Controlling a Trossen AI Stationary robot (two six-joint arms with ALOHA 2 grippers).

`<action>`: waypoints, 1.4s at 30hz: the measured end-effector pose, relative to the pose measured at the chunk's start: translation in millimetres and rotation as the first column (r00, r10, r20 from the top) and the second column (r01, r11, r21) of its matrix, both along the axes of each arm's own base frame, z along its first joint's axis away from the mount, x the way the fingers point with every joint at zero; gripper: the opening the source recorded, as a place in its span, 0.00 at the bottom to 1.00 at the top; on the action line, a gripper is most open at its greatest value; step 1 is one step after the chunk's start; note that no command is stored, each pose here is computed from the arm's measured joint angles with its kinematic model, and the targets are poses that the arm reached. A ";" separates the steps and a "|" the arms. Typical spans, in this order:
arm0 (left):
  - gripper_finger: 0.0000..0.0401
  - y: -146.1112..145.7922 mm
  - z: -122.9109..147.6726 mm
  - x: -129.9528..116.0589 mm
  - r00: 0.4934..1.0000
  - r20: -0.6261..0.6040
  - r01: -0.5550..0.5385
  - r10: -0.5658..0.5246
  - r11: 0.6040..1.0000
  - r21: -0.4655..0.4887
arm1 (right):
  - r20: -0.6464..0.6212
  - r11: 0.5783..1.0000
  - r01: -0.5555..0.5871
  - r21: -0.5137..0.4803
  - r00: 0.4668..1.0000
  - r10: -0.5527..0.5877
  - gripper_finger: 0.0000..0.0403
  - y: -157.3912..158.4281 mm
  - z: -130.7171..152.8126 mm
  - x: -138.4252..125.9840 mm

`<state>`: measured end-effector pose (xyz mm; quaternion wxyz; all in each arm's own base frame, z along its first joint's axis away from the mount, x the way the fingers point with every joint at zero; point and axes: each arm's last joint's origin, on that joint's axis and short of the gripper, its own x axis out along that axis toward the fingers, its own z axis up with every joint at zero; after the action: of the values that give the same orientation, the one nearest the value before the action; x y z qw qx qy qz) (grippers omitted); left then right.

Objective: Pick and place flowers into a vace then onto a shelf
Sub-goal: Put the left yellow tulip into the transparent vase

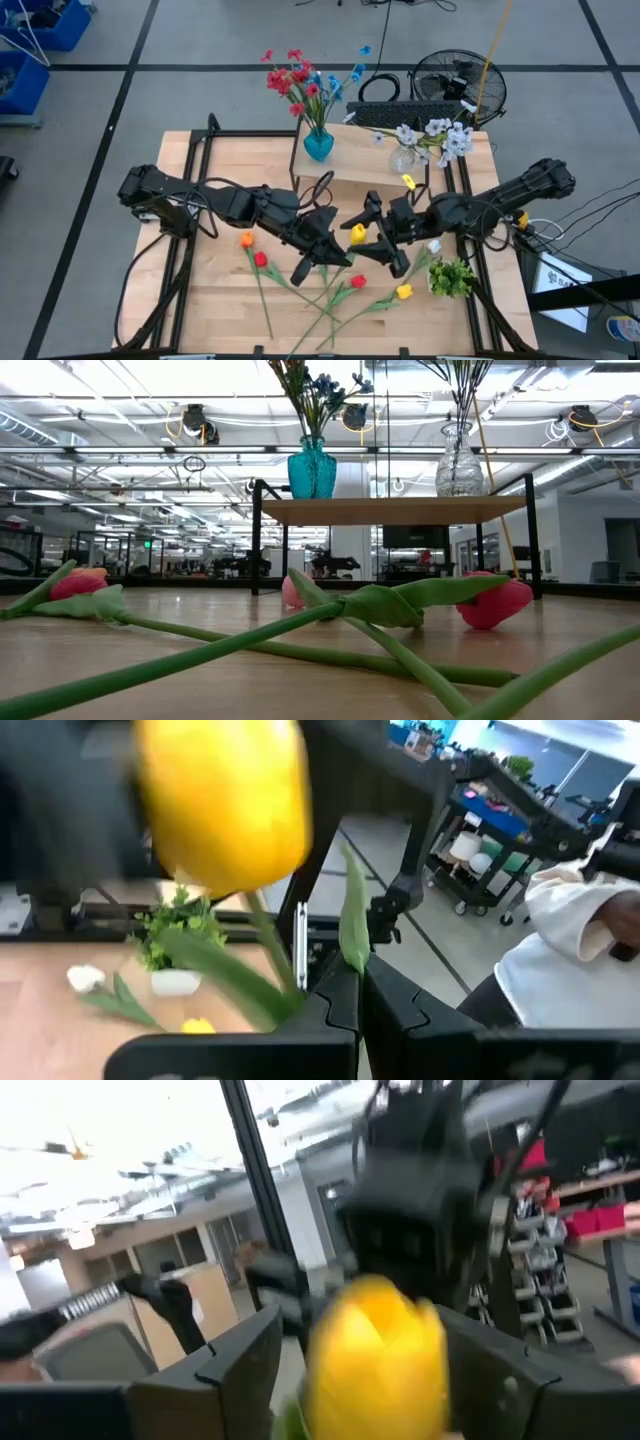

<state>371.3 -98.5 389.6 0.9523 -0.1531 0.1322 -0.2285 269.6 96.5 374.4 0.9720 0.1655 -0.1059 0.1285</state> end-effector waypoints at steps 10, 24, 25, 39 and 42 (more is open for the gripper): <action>0.01 -1.2 0.5 0.0 1.000 0.020 -0.016 0.015 1.000 0.026 | -0.032 1.000 -0.004 -0.012 0.999 0.004 0.41 -1.1 1.6 -6.3; 0.06 1.7 -0.2 1.0 0.995 -0.009 -0.095 0.095 0.995 -0.008 | -0.061 1.000 -0.010 0.001 0.998 0.010 0.03 -0.9 -0.8 -6.0; 0.07 1.9 -0.4 1.1 0.994 -0.010 -0.110 0.110 0.994 -0.005 | -0.061 1.000 -0.009 -0.003 0.998 0.009 0.02 -0.8 -0.8 -5.9; 0.43 1.6 -10.4 -1.4 0.971 -0.106 -0.209 0.213 0.977 0.047 | -0.146 0.988 0.130 -0.080 0.979 -0.141 0.03 -19.8 13.7 -45.5; 0.47 1.7 -10.4 -1.4 0.971 -0.108 -0.210 0.213 0.977 0.043 | -0.080 0.982 0.167 -0.092 0.981 -0.174 0.03 -27.6 27.7 -64.4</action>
<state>370.0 -96.8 379.2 0.9646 -0.1640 0.1718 -0.1147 205.2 68.9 402.1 0.9893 0.1198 -0.0715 0.0417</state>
